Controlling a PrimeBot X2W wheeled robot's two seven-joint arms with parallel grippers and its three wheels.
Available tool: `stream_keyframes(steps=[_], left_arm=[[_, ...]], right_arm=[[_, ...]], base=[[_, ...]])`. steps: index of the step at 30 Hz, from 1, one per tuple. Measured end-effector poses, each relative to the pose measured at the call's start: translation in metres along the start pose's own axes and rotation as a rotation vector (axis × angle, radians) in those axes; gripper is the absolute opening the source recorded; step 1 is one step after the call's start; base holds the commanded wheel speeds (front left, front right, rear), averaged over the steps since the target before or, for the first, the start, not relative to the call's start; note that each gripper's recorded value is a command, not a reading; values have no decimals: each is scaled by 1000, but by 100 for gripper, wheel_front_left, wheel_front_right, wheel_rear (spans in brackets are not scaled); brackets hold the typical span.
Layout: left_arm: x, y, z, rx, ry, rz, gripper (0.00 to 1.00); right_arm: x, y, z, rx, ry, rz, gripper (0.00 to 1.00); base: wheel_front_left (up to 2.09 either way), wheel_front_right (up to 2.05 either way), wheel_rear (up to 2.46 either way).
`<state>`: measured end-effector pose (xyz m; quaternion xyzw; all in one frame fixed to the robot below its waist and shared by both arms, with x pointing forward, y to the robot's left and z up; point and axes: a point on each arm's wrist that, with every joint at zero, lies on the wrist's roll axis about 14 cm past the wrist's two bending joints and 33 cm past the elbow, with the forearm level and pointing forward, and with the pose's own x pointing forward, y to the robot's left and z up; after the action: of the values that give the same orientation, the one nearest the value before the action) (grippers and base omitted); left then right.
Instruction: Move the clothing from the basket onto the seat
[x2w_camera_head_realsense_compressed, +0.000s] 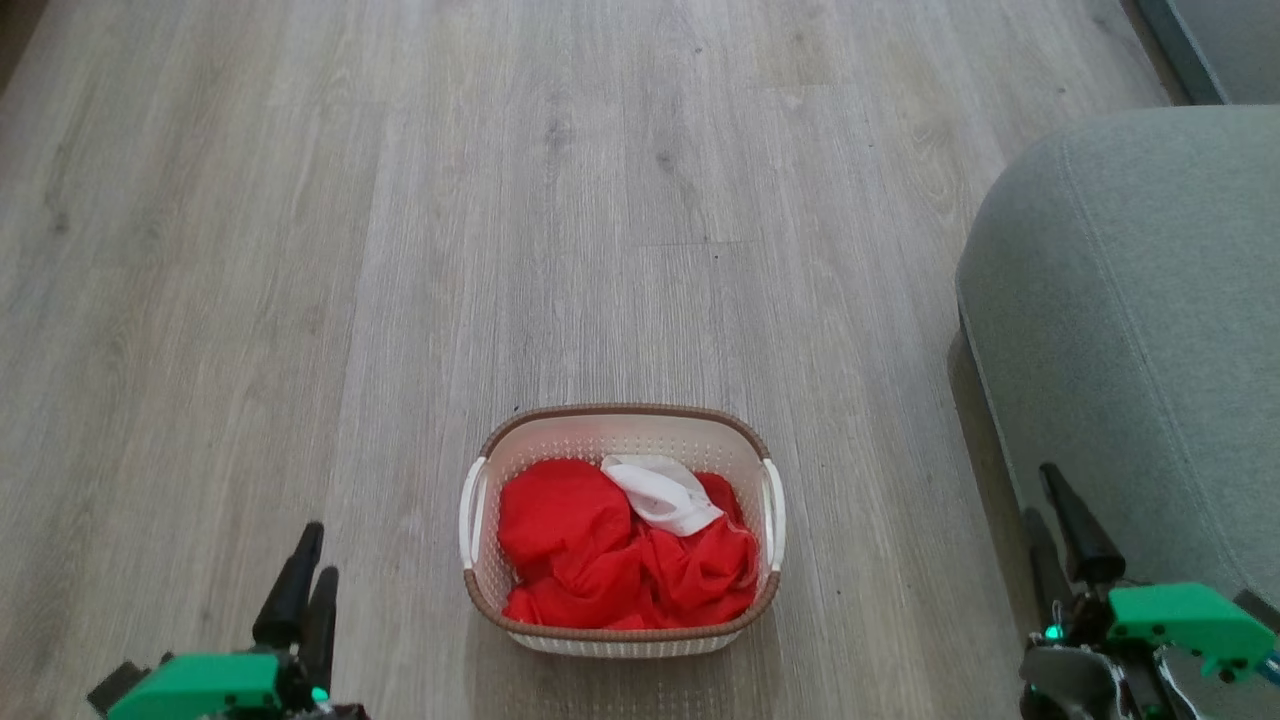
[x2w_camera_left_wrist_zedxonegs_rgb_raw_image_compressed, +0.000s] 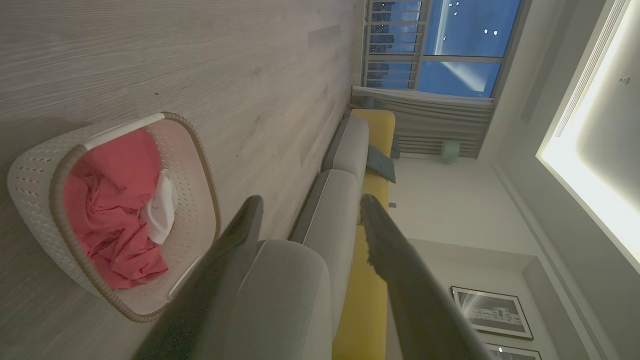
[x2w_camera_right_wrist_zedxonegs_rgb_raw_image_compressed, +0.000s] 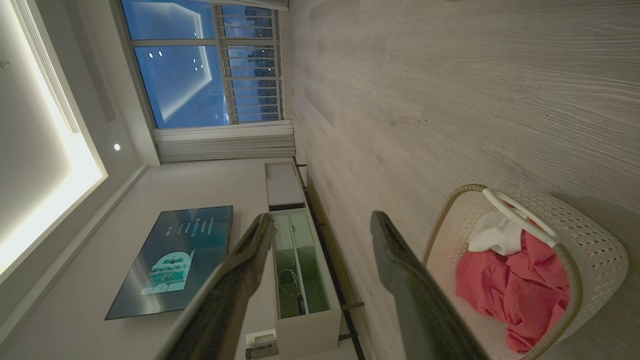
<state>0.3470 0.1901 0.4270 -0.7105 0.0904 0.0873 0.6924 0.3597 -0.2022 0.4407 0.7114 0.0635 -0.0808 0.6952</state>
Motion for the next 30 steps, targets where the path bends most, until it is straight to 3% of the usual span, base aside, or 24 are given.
stream_keyframes(steps=[12, 30], left_arm=[[7, -6, -4, 19, -2, -12, 100], [19, -20, -2, 207, -27, -38, 100]], right_arm=[[7, 5, -10, -34, 18, 9, 100], [24, 18, -20, -200, 37, 29, 100]], base=[[0, 0, 0], [0, 0, 0]])
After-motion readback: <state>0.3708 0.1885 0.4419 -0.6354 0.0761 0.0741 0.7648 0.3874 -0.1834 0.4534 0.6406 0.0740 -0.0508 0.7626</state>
